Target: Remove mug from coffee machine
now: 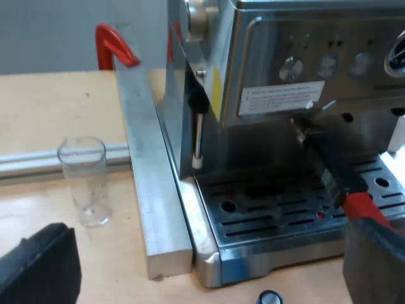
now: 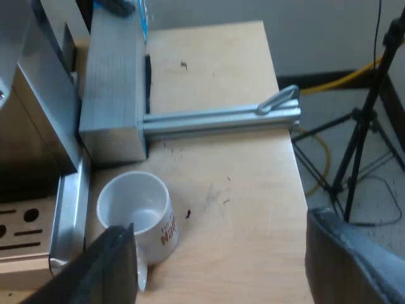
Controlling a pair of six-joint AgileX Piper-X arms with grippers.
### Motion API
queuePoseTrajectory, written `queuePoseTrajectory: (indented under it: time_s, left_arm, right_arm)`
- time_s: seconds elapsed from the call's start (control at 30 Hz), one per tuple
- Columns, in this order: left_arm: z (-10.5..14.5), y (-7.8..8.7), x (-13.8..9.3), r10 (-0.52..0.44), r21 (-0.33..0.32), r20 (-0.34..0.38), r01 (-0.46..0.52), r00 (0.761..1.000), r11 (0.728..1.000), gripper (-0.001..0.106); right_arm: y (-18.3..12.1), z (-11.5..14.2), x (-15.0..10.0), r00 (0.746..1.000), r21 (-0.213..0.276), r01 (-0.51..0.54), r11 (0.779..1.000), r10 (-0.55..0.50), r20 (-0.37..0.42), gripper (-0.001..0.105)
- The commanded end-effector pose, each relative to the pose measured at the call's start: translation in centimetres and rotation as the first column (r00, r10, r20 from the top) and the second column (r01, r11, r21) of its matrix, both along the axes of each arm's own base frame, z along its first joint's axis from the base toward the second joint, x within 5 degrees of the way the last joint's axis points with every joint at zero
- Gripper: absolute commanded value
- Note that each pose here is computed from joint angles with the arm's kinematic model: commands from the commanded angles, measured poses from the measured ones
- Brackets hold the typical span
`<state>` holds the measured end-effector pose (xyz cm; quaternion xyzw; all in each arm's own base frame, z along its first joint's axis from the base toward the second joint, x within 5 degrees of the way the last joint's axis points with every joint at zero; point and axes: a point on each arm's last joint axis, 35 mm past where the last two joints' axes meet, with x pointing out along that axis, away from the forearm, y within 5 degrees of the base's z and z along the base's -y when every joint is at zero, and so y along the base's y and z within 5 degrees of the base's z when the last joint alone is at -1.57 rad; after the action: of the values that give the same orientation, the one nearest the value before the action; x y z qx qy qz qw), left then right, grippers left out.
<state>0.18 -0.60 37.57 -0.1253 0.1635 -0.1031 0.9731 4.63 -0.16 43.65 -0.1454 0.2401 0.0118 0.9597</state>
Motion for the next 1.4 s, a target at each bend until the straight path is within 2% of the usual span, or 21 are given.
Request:
queuePoseTrajectory:
  time_s: [0.03, 0.17, 0.37, 0.53, 0.6, 0.73, 0.93, 1.1, 1.23, 1.4]
  left_arm:
    - [0.0, 0.2, -1.3, 0.025, 0.006, 0.046, -0.026, 0.999, 1.0, 0.086]
    - [-0.4, 0.4, -3.3, 0.03, 0.01, 0.098, -0.031, 0.995, 0.999, 0.086]
    - [-0.6, 0.4, -3.3, 0.024, 0.031, 0.089, -0.026, 0.996, 0.999, 0.086]
    - [-0.8, 0.4, -3.7, 0.021, 0.038, 0.052, -0.023, 0.998, 0.999, 0.086]
    - [-0.9, 0.4, -3.7, 0.018, 0.057, 0.047, -0.021, 0.999, 0.998, 0.086]
    - [-0.9, 0.4, -3.7, 0.019, 0.057, 0.047, -0.021, 0.999, 0.998, 0.086]
    - [-0.9, 0.4, -3.7, 0.019, 0.057, 0.047, -0.021, 0.999, 0.998, 0.086]
    - [-0.8, 0.5, -3.7, 0.027, 0.058, 0.054, -0.03, 0.998, 0.998, 0.086]
    - [-1.0, 0.6, -3.4, 0.063, 0.068, 0.052, -0.067, 0.997, 0.995, 0.086]
    - [-2.8, 0.5, -2.1, 0.076, 0.082, -0.014, -0.074, 0.997, 0.994, 0.086]
  right_arm:
    - [0.0, 0.5, -1.4, 0.998, -0.033, -0.018, 0.999, 0.02, 0.055, 0.059]
    - [0.0, 0.6, -4.2, 0.99, -0.034, -0.025, 0.999, 0.03, 0.141, 0.059]
    - [0.0, 0.4, -7.9, 0.967, -0.036, -0.021, 0.999, 0.029, 0.253, 0.059]
    - [0.0, -0.2, -11.5, 0.933, -0.038, -0.017, 0.999, 0.029, 0.358, 0.059]
    - [0.0, -0.7, -13.1, 0.921, -0.036, -0.015, 0.999, 0.028, 0.389, 0.059]
    - [0.0, -1.7, -14.7, 0.918, -0.036, -0.015, 0.999, 0.028, 0.396, 0.059]
    - [-0.1, -2.1, -15.3, 0.931, -0.037, -0.008, 0.999, 0.021, 0.364, 0.059]
    - [0.0, -2.5, -14.4, 0.936, -0.035, -0.022, 0.999, 0.033, 0.351, 0.059]
    - [0.1, -3.0, -12.6, 0.933, -0.032, -0.043, 0.999, 0.052, 0.357, 0.059]
    - [0.2, -4.5, -9.6, 0.934, -0.017, -0.086, 0.996, 0.086, 0.347, 0.059]
